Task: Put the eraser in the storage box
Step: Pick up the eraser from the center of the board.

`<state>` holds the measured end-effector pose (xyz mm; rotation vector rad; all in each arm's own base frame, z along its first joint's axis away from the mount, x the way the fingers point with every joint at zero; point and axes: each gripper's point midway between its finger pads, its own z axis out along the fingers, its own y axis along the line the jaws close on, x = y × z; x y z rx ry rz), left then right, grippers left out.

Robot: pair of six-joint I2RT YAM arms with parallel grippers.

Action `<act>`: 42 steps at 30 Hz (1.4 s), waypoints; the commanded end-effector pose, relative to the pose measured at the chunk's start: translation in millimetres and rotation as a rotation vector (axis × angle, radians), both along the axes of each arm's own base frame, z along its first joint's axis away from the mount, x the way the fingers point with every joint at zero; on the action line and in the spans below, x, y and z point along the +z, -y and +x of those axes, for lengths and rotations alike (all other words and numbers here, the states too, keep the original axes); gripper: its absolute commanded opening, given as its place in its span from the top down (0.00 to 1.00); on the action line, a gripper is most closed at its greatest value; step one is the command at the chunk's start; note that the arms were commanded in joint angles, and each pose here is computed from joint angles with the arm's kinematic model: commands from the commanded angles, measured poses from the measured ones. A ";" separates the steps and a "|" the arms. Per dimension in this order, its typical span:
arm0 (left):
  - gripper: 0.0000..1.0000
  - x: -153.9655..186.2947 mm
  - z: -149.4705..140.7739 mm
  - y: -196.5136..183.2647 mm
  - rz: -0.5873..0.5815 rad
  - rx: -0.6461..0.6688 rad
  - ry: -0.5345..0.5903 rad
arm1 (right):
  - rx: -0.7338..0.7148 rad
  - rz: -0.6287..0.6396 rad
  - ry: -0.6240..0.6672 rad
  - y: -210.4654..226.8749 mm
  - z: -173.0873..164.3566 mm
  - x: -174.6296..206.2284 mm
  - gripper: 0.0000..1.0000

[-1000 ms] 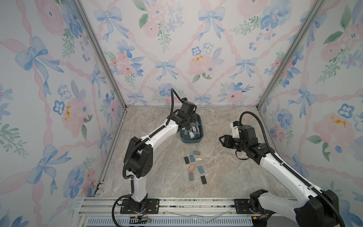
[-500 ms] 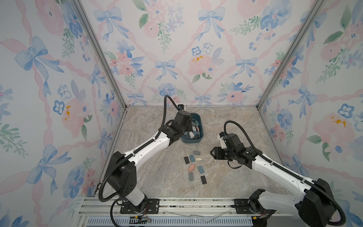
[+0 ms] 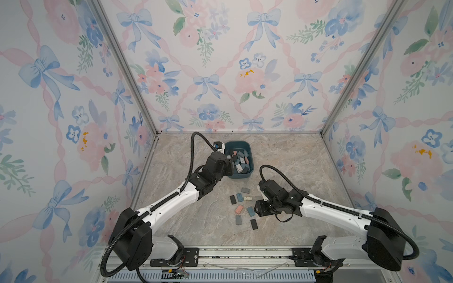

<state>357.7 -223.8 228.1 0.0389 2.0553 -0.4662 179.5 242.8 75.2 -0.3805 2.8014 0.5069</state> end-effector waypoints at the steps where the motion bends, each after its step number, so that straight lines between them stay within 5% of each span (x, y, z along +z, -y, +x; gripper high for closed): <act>1: 0.66 12.8 -5.8 -0.7 -0.040 -0.017 0.060 | 0.009 -0.061 -0.040 0.5 -16.9 -10.6 0.46; 42: 0.67 -8.6 -17.7 -14.0 -0.046 0.015 0.030 | 0.084 -0.229 -0.048 -14.9 -49.1 -43.2 0.43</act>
